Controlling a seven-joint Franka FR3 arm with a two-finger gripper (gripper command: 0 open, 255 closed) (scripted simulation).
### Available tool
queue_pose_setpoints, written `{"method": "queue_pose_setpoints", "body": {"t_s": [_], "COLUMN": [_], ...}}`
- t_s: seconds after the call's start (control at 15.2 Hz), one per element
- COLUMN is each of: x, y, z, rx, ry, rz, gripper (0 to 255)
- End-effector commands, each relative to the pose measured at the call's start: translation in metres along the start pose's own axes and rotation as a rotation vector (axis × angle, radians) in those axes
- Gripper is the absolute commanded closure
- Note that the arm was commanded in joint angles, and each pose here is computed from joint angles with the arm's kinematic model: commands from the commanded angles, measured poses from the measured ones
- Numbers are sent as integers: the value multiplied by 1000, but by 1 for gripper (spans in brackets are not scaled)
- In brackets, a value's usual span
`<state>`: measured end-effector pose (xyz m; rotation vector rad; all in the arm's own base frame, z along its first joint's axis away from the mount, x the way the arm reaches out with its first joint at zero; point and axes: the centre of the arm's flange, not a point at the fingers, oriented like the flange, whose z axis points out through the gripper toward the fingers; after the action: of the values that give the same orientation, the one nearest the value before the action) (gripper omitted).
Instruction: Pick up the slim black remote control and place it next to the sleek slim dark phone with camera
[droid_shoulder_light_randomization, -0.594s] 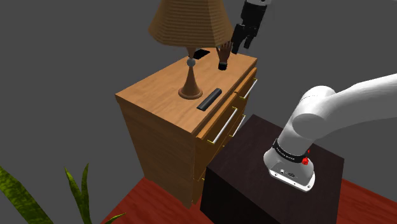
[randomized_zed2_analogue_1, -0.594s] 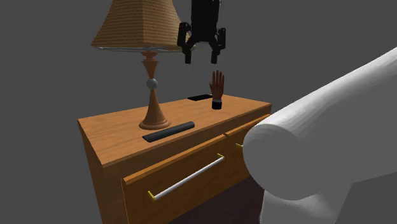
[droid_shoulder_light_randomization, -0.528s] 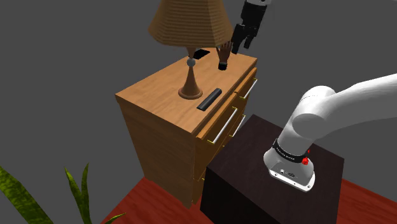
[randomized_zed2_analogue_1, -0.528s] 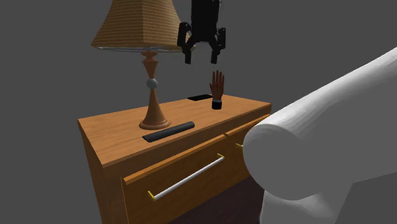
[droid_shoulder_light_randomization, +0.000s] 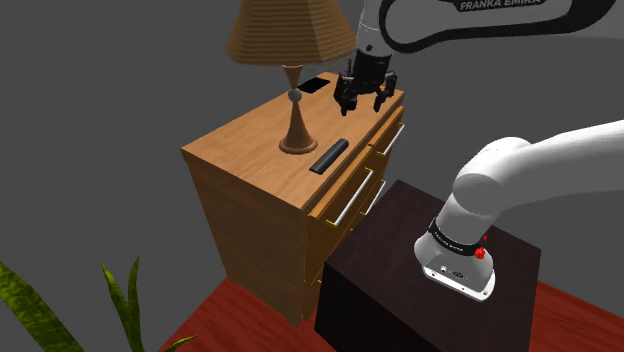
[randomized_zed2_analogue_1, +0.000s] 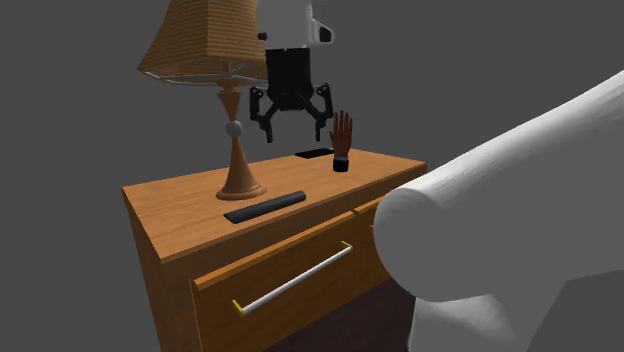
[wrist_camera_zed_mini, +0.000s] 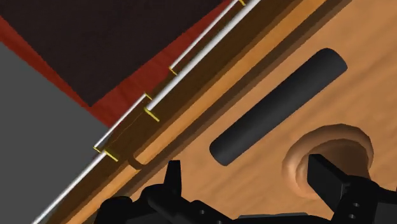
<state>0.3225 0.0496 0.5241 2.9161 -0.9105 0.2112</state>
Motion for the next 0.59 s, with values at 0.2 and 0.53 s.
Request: {"method": "queue_pose_setpoints", "body": {"t_s": [0.2, 0.53], "x": [-4, 10], "y": [-50, -88], "z": [55, 109], "rx": [-81, -155], "ry": [21, 39], "rz": [433, 811], "gripper": [0, 0]}}
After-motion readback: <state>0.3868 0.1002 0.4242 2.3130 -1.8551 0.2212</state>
